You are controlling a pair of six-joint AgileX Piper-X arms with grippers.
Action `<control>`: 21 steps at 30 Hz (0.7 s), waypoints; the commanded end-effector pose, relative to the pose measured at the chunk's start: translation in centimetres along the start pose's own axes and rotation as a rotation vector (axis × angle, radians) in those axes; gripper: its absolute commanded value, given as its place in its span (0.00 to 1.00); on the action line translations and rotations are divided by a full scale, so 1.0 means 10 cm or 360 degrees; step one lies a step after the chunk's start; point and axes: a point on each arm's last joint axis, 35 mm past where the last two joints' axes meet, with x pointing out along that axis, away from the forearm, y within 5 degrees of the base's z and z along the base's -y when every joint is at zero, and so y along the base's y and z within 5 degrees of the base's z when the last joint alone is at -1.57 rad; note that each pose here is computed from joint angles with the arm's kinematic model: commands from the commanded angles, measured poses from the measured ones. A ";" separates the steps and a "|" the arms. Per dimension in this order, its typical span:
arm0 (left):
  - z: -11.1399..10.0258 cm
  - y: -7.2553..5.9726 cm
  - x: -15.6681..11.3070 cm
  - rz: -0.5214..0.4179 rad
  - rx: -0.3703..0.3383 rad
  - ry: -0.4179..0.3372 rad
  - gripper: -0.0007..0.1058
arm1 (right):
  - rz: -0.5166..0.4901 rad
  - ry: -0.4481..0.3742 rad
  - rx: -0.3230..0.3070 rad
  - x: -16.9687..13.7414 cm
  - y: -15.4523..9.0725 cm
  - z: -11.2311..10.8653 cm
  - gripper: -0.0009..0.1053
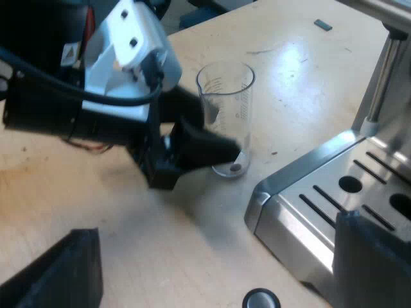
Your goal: Pour the beans into the coffee machine
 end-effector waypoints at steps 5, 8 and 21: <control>-0.03 -0.05 -0.18 0.0044 -0.0090 0.0217 0.59 | -0.0002 -0.0016 0.0040 0.00 0.00 0.02 0.75; -0.03 -0.08 -0.26 0.0049 -0.0107 0.0267 0.59 | 0.0000 -0.0021 0.0048 -0.01 0.00 0.02 0.75; 0.25 -0.30 -0.84 0.0032 -0.0142 0.0228 0.59 | 0.0028 0.0093 0.0177 -0.29 0.01 0.04 0.75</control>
